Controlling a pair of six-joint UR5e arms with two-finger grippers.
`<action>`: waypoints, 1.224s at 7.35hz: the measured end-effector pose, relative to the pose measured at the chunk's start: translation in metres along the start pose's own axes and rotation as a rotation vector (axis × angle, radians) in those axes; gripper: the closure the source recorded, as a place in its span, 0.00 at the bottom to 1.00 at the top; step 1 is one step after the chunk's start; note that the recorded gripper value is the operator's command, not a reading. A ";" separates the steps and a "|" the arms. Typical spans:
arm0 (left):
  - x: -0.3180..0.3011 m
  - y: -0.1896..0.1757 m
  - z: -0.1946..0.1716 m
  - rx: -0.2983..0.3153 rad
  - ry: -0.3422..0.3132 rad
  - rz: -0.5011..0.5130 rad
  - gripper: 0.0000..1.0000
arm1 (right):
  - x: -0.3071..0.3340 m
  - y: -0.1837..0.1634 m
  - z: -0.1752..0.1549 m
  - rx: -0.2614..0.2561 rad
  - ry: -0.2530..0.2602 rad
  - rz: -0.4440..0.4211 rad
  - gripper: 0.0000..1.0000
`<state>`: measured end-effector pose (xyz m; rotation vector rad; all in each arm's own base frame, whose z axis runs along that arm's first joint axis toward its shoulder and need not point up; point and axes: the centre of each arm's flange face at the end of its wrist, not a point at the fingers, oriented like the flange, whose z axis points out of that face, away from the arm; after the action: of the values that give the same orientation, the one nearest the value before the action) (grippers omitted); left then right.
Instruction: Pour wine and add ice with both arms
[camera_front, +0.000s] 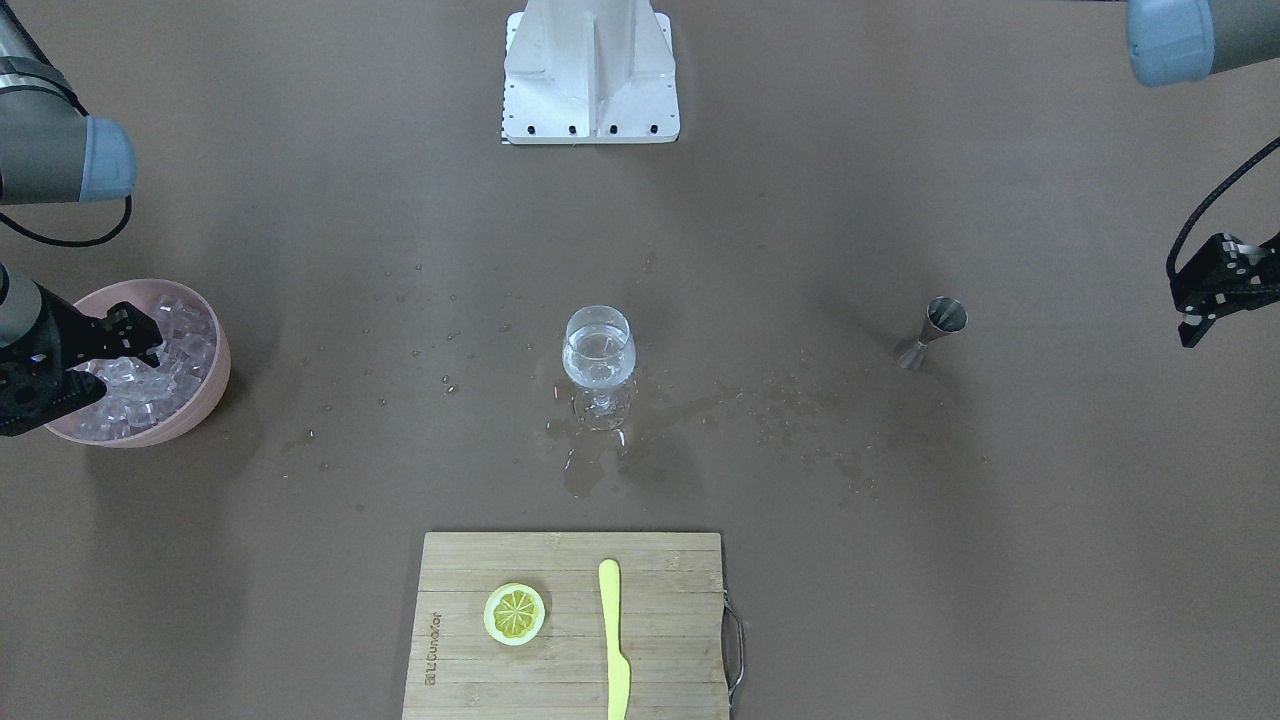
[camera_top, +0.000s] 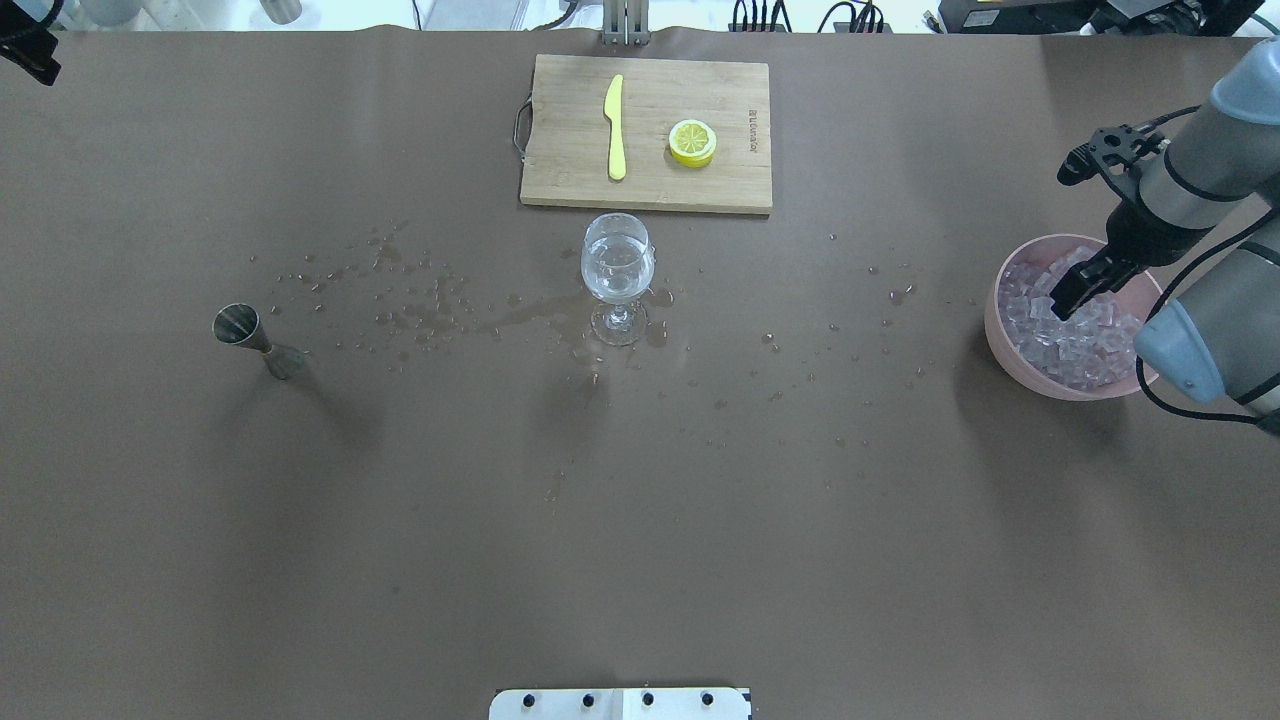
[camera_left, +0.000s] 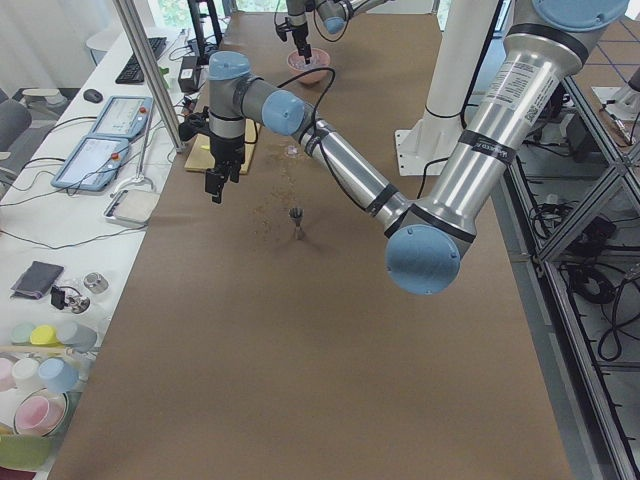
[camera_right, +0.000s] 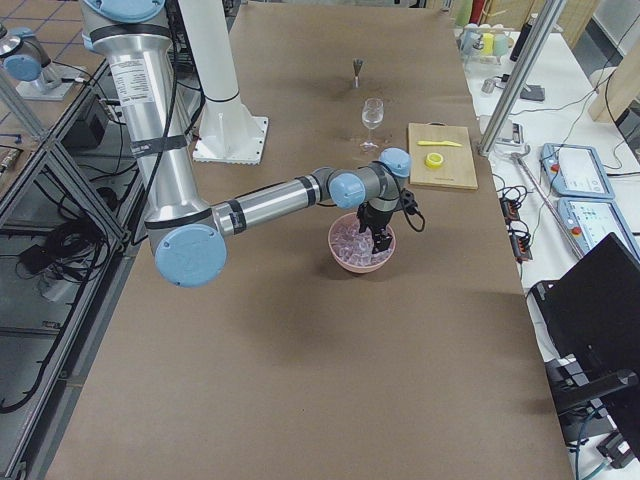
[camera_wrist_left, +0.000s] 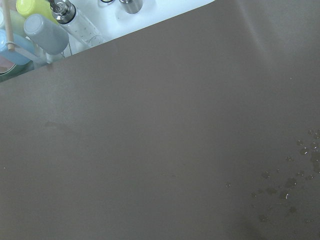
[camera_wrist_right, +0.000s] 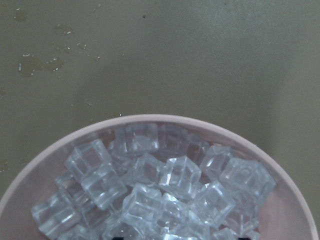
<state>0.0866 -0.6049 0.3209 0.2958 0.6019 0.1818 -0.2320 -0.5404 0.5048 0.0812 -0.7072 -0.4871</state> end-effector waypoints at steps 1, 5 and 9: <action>0.000 0.000 0.000 0.001 0.000 0.000 0.02 | 0.000 0.001 0.000 -0.002 -0.002 0.008 0.58; 0.001 0.001 -0.002 0.005 -0.001 0.002 0.02 | -0.001 0.004 0.002 -0.007 -0.029 0.030 1.00; 0.003 0.004 -0.009 0.008 0.001 0.002 0.02 | -0.005 -0.002 -0.051 0.073 -0.115 0.040 1.00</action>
<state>0.0836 -0.5984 0.3137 0.3046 0.6033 0.1818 -0.2037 -0.5443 0.4625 0.1082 -0.8379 -0.4301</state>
